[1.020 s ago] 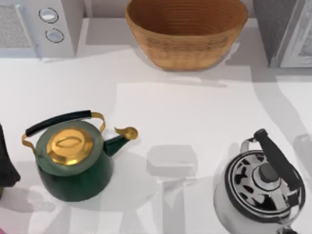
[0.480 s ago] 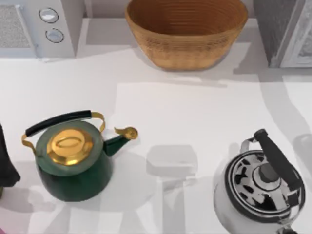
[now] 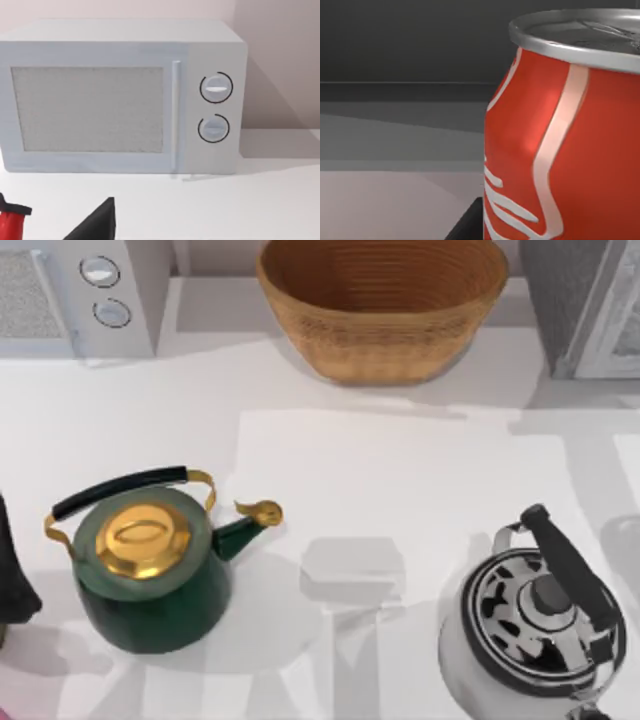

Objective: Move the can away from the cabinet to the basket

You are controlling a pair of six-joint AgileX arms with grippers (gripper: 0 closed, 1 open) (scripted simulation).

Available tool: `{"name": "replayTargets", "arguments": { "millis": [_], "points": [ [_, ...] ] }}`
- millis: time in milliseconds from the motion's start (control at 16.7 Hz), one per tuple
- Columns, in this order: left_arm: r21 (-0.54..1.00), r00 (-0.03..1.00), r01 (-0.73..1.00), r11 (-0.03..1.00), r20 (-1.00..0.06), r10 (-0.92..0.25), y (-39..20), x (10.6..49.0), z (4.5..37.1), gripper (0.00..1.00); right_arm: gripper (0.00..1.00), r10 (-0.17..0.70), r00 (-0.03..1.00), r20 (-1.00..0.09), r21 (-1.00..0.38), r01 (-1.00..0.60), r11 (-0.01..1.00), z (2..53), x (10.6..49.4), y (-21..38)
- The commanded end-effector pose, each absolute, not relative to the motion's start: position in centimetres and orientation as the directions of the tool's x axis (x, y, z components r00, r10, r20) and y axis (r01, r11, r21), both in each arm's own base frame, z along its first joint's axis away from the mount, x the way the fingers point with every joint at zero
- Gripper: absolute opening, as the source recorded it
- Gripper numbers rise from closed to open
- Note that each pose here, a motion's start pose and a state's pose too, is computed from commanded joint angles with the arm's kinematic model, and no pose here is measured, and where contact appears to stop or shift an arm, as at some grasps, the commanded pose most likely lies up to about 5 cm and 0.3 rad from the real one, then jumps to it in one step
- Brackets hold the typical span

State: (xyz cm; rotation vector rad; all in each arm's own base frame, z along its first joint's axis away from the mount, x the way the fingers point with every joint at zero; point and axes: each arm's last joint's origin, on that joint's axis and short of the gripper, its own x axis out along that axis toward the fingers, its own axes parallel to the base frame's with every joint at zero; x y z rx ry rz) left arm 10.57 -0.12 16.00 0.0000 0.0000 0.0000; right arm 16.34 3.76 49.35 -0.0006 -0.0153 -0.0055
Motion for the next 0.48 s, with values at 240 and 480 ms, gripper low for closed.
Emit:
{"name": "replayTargets", "arguments": {
  "millis": [240, 480],
  "points": [
    [0.000, 1.000, 0.000, 1.000, 0.000, 0.000, -0.1, 10.6, 16.0, 1.00, 0.00, -0.005, 1.000, 0.017, 0.001, 0.005, 1.000, 46.1, 14.7, 2.9],
    [0.000, 1.000, 0.000, 1.000, 0.000, 0.000, -0.1, 10.6, 16.0, 1.00, 0.00, -0.005, 1.000, 0.019, 0.002, 0.005, 1.000, 42.3, 13.3, 2.1]
  ]
}}
